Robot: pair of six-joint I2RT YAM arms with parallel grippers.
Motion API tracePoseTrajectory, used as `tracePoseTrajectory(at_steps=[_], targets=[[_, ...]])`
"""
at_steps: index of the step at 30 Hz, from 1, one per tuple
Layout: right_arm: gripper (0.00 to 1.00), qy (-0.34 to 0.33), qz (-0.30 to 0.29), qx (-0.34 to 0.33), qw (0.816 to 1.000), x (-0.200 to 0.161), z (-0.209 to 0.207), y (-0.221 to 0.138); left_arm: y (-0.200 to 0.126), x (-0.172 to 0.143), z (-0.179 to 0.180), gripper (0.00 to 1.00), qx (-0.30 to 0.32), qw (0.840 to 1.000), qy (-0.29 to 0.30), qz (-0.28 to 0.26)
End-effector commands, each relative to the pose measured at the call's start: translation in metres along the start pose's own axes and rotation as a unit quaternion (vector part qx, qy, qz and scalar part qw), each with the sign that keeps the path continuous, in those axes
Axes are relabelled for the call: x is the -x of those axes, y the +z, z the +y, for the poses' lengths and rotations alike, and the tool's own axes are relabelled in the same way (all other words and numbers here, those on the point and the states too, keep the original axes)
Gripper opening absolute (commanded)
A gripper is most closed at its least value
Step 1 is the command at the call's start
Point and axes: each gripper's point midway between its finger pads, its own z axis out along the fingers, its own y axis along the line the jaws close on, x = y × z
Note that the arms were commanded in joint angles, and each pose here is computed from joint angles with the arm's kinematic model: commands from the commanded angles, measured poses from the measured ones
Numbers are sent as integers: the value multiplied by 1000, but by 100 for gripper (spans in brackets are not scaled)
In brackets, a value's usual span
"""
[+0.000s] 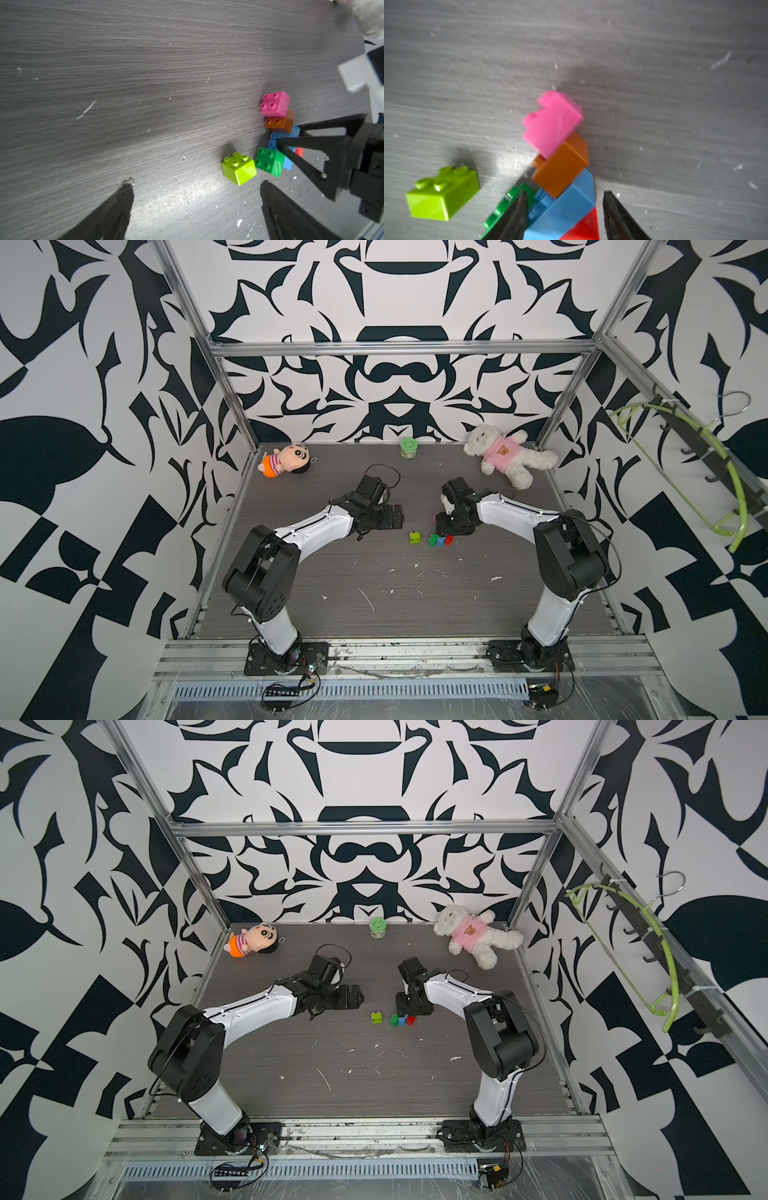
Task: Assemble the letter v with lego
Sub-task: Adjust the lego brick at the center of the board.
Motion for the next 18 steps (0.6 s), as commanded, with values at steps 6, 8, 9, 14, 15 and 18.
tracePoseTrajectory(at_steps=[6, 8, 9, 14, 15, 18], targets=[[57, 48, -14, 9, 999, -20, -5, -22, 9, -6, -3, 100, -18, 1000, -14, 6], [58, 65, -24, 25, 997, -21, -2, -22, 13, -7, -6, 99, -31, 999, -24, 2], [58, 73, -29, 31, 996, -22, -1, -23, 16, -7, -11, 99, -46, 999, -27, 0], [58, 87, -56, 55, 993, -23, 3, -39, 26, -3, -39, 99, -124, 992, -17, 4], [58, 86, -59, 55, 993, -26, 2, -43, 27, -3, -44, 99, -133, 991, -10, 3], [58, 87, -66, 43, 993, -37, -7, -53, 28, -1, -59, 99, -152, 988, 19, 5]])
